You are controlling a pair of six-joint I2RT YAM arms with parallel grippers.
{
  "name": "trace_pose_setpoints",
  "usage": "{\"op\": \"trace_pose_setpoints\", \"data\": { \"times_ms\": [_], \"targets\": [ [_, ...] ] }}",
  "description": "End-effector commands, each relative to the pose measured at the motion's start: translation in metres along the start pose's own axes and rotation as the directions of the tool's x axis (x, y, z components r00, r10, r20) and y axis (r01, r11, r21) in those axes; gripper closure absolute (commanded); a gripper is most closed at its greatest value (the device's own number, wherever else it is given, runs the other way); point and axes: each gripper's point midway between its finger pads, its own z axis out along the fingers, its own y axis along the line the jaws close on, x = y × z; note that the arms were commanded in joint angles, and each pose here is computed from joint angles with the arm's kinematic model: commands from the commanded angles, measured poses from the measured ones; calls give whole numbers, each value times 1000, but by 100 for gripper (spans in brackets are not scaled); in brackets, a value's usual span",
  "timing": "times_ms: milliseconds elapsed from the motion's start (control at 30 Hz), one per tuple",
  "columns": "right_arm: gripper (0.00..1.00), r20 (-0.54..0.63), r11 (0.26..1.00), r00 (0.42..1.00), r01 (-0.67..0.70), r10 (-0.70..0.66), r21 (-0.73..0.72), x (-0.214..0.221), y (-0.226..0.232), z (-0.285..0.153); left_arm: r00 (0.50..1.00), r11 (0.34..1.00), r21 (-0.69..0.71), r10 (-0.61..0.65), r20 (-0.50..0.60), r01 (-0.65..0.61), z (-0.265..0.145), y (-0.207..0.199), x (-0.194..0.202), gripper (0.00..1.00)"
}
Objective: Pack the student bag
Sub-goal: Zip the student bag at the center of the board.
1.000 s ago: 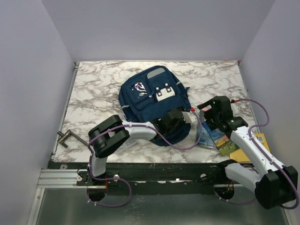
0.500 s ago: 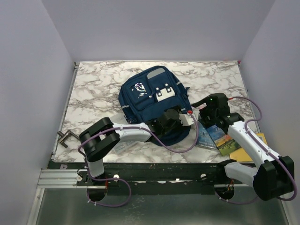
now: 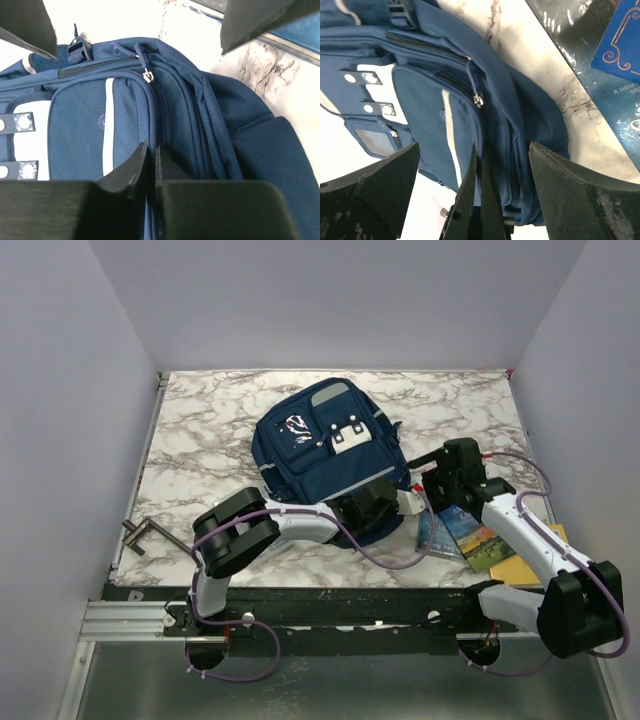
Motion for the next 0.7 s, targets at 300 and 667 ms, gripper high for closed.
{"op": "trace_pose_setpoints", "data": {
  "times_ms": [300, 667],
  "targets": [
    [26, -33, 988, 989, -141, 144, 67, 0, 14, 12, 980, 993, 27, -117, 160, 114, -49, 11, -21, 100],
    [34, -67, 968, 970, -227, 235, 105, 9, 3, 7, 952, 985, -2, -167, 255, 173, -63, 23, -36, 100]
  ]
}}
